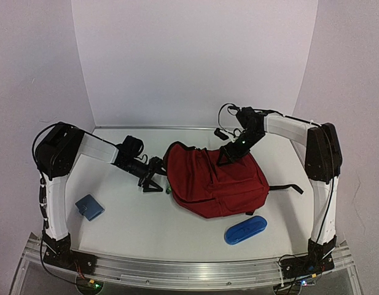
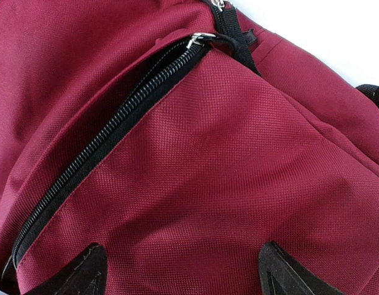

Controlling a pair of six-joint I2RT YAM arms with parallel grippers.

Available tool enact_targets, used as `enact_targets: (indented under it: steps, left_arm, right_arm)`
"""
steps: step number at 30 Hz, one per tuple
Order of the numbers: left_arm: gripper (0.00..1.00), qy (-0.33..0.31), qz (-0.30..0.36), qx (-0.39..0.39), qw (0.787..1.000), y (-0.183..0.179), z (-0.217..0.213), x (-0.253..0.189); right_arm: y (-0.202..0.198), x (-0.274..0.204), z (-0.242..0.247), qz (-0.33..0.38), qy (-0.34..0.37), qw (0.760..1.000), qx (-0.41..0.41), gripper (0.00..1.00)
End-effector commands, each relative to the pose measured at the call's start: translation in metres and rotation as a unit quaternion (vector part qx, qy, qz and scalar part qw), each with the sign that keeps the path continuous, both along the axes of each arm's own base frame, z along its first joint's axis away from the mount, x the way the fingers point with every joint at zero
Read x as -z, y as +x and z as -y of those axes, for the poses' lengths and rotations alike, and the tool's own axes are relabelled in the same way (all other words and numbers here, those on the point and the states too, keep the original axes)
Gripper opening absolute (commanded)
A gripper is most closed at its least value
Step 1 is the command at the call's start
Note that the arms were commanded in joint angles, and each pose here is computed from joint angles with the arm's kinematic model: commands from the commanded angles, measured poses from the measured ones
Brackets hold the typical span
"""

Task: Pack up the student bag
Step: Pick up the book from the center of the board.

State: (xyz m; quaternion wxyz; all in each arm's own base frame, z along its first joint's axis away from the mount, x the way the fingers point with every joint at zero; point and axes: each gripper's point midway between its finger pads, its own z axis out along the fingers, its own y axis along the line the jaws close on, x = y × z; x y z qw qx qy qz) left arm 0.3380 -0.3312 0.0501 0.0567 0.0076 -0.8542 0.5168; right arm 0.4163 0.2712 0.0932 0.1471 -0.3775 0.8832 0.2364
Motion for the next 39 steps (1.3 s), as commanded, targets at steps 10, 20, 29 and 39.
enact_targets:
  steps: [10, 20, 29, 39]
  left_arm:
    - [1.0, -0.11, 0.014, 0.078, 0.991, 0.005, 0.09, 0.017]
    - [0.85, -0.101, 0.004, 0.06, 0.993, 0.0, 0.086, 0.031]
    - [0.78, -0.083, 0.063, 0.021, 0.994, -0.015, 0.057, -0.017]
    - [0.86, -0.067, 0.046, 0.0, 0.997, -0.027, 0.04, -0.01]
  right_arm:
    - [-0.05, 0.043, 0.002, -0.135, -0.02, 0.991, 0.001, 0.84]
    - [-0.054, 0.049, -0.008, -0.147, -0.014, 0.989, -0.009, 0.84]
    - [-0.056, 0.049, 0.001, -0.135, -0.034, 0.99, -0.018, 0.84]
    - [-0.053, 0.049, 0.0, -0.134, -0.031, 0.99, -0.017, 0.84]
